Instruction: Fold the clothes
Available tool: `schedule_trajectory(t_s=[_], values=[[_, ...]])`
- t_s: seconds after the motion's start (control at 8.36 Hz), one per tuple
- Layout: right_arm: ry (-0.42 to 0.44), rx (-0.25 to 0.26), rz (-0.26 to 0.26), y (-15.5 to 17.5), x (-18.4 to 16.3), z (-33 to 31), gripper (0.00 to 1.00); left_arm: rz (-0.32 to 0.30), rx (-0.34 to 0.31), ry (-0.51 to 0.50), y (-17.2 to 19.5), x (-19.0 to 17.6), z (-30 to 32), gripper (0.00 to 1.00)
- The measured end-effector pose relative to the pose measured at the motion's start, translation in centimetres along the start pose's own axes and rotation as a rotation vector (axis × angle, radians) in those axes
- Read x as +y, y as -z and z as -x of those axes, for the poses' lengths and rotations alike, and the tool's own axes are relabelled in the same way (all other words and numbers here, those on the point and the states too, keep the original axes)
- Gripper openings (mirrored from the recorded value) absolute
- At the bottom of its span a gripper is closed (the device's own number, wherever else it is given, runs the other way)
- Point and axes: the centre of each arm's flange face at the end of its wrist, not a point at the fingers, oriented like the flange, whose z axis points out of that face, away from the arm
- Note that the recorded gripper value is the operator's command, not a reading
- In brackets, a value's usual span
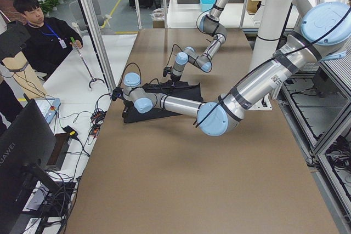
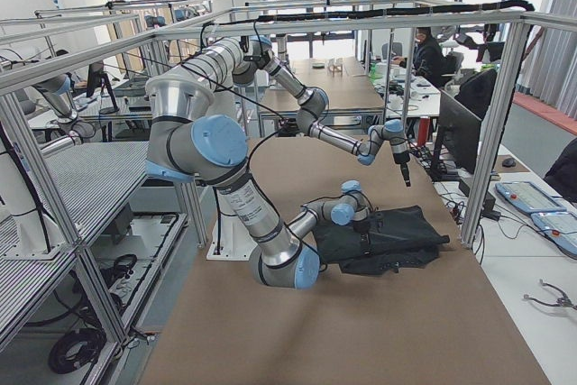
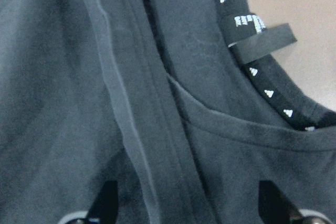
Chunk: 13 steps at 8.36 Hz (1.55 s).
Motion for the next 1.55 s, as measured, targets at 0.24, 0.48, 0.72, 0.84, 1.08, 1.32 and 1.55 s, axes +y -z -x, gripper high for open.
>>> schedule_trajectory(t_s=[0.24, 0.48, 0.72, 0.84, 1.08, 1.32, 1.55], values=[[0.058, 0.037, -0.011, -1.1, -1.8, -2.3, 0.94, 0.000, 0.000, 0.003, 0.0, 0.0, 0.0, 0.94], [0.112, 0.084, -0.035, -1.9, -6.1, -6.8, 0.94, 0.000, 0.000, 0.003, 0.0, 0.0, 0.0, 0.94], [0.161, 0.121, -0.039, -3.3, -8.0, -11.8, 0.94, 0.006, 0.001, 0.000, -0.5, 0.4, -0.4, 0.94], [0.169, 0.107, -0.044, -2.4, -8.2, -12.1, 0.94, 0.008, 0.002, -0.002, -0.6, 0.5, -0.5, 0.94], [0.155, 0.054, -0.058, 0.4, -8.3, -10.7, 0.94, 0.009, 0.003, -0.004, -0.7, 0.6, -0.7, 0.94], [0.145, -0.021, -0.001, 2.3, -6.9, -8.4, 0.94, 0.011, 0.002, -0.003, -0.8, 0.7, -0.5, 0.94], [0.187, -0.063, 0.070, 3.9, -1.5, -5.2, 0.90, 0.012, 0.000, -0.004, -0.9, 0.8, -0.3, 0.94]])
